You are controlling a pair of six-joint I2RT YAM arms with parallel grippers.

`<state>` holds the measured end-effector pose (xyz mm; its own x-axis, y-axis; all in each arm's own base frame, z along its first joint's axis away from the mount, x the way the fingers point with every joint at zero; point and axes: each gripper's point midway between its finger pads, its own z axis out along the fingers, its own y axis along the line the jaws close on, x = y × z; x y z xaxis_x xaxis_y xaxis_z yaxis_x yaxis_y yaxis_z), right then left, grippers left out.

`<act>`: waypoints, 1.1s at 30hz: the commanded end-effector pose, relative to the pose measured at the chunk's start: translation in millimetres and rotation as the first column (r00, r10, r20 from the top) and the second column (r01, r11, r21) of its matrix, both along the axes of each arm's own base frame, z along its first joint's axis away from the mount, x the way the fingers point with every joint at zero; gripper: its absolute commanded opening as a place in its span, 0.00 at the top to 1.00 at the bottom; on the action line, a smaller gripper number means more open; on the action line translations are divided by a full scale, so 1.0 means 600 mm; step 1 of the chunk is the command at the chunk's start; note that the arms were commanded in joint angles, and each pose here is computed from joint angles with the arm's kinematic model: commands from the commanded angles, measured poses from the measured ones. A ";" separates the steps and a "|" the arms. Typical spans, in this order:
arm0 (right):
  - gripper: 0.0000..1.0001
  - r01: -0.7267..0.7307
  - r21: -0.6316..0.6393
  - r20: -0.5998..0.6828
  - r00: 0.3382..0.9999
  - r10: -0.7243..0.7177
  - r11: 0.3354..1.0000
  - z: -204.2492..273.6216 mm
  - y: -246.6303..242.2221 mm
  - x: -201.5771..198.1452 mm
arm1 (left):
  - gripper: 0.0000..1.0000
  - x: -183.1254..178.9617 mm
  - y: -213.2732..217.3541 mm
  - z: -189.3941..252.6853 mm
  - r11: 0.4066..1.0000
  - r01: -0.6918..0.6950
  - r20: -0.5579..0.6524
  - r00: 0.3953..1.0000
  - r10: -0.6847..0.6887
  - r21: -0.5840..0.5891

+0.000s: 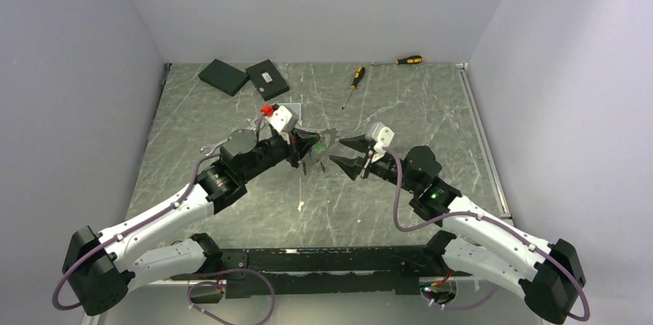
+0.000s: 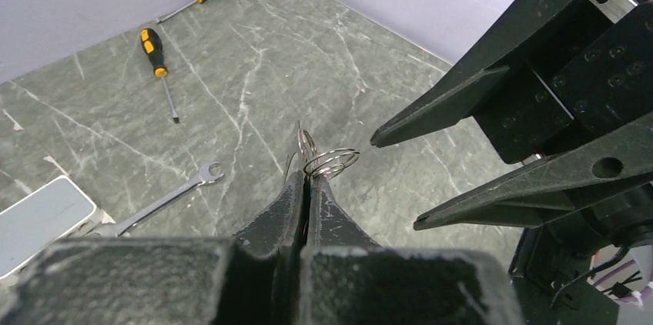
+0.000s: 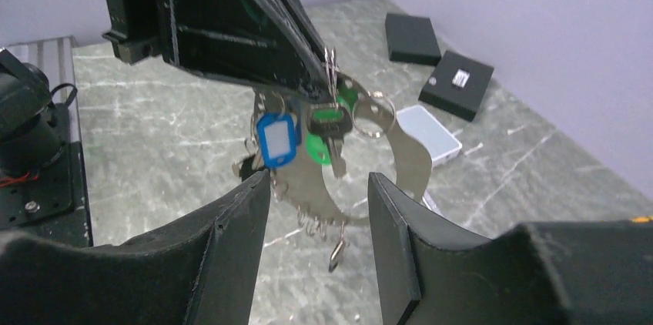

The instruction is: Put the keys on the keyring

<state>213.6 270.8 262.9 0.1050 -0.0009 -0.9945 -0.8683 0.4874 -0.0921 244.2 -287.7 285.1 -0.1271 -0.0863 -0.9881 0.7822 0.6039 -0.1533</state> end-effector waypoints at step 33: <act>0.94 -0.028 0.040 0.120 0.993 0.023 0.999 0.062 0.042 0.025 | 1.00 -0.040 -0.019 0.079 0.976 0.146 0.100 0.986 -0.131 -0.164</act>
